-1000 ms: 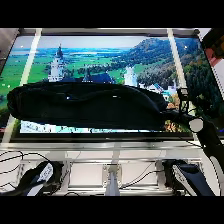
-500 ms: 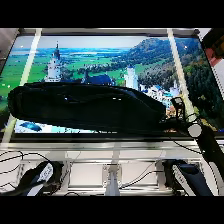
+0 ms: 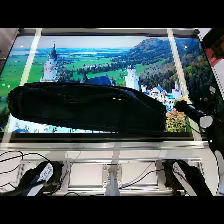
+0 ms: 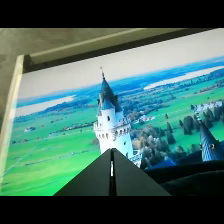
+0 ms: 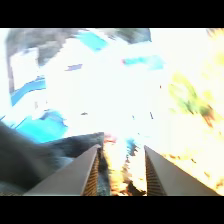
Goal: Fold the clothes and pants, and hang the long-sleeved shirts on hangers.
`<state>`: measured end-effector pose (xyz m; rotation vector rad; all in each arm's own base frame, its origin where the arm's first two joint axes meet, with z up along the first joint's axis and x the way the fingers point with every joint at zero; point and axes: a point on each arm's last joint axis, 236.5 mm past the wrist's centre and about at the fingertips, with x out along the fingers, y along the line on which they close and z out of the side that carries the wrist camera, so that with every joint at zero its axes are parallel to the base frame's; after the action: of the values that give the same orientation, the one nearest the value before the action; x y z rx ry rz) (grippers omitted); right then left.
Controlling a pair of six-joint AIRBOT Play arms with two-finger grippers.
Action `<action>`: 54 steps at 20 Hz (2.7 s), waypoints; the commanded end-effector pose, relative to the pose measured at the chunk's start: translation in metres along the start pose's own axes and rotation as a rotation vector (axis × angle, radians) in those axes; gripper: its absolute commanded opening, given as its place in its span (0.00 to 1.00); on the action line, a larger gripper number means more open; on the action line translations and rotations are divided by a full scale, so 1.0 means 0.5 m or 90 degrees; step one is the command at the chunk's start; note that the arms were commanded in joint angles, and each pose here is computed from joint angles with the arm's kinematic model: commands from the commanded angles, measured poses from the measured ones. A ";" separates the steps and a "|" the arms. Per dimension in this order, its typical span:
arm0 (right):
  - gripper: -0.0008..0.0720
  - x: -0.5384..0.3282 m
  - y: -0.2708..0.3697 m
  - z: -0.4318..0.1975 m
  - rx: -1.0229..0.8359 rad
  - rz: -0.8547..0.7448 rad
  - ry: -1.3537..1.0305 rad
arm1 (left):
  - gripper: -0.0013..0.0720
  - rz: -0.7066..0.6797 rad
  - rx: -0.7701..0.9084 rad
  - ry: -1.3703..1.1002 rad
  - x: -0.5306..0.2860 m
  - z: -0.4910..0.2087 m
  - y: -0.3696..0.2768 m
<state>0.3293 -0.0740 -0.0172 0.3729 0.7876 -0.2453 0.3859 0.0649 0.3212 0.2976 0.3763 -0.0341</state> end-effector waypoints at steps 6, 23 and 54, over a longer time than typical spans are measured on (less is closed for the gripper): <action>0.38 0.022 0.064 -0.157 0.110 0.166 0.306 | 0.07 0.000 0.000 0.000 -0.001 0.000 0.000; 0.67 0.063 0.135 -0.038 0.024 0.302 0.320 | 0.07 0.000 0.000 0.000 -0.001 0.000 0.000; 0.05 0.120 0.215 0.417 -0.264 0.126 -0.114 | 0.07 0.000 0.000 0.000 0.000 0.000 0.000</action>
<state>0.5324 -0.0617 0.1007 0.0371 0.6215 0.0924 0.3858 0.0649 0.3212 0.2976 0.3763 -0.0341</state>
